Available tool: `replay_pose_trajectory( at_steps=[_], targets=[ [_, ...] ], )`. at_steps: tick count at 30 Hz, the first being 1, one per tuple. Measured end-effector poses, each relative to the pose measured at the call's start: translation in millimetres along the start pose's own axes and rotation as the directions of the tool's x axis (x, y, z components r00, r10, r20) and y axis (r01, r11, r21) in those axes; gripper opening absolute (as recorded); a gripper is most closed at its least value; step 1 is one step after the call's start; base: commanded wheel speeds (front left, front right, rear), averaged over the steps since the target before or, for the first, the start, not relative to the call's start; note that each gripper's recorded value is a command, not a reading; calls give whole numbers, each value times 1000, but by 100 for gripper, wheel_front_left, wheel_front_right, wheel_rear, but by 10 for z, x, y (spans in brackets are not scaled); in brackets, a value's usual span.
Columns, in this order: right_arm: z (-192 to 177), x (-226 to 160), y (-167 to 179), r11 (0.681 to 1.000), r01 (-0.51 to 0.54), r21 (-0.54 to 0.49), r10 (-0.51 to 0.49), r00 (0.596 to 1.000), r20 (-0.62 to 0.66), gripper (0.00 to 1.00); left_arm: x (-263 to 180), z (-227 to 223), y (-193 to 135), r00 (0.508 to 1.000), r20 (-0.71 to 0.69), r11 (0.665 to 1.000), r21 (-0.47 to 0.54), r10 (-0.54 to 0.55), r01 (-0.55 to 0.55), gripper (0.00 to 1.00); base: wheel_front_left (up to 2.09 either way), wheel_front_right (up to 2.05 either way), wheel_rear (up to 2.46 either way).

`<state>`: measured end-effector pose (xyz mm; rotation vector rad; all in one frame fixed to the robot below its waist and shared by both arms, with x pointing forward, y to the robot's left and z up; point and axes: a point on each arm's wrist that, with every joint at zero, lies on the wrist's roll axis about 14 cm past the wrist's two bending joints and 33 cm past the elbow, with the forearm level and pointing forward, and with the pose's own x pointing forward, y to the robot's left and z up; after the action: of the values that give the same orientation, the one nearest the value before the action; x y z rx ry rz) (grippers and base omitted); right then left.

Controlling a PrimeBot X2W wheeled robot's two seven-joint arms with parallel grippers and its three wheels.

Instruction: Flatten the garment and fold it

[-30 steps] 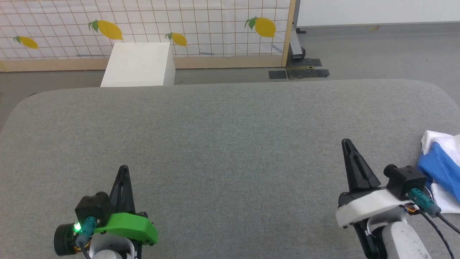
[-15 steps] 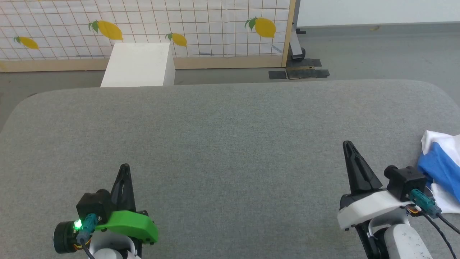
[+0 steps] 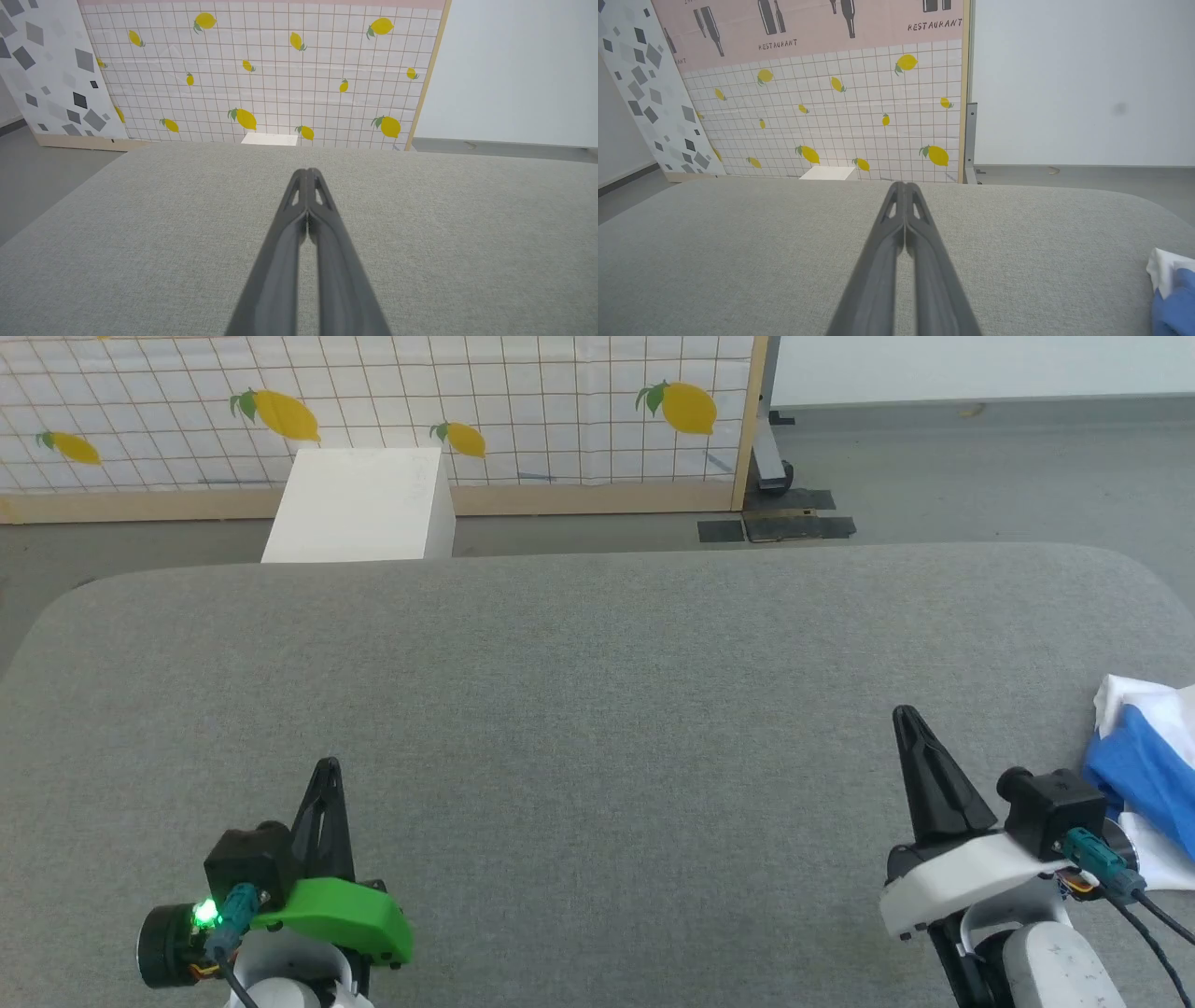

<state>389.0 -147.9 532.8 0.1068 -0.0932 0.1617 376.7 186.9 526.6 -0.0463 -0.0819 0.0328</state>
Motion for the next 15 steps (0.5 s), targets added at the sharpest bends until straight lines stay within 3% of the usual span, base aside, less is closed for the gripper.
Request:
replay_pose_trajectory(
  at_steps=[15],
  targets=[
    [-11, -37, -11, 1000, 3, -24, -3, 1000, -21, 0, 0, 4, -21, 1000, -16, 1000, 17, -9, 9, 0, 0, 0, 0]
  ],
)
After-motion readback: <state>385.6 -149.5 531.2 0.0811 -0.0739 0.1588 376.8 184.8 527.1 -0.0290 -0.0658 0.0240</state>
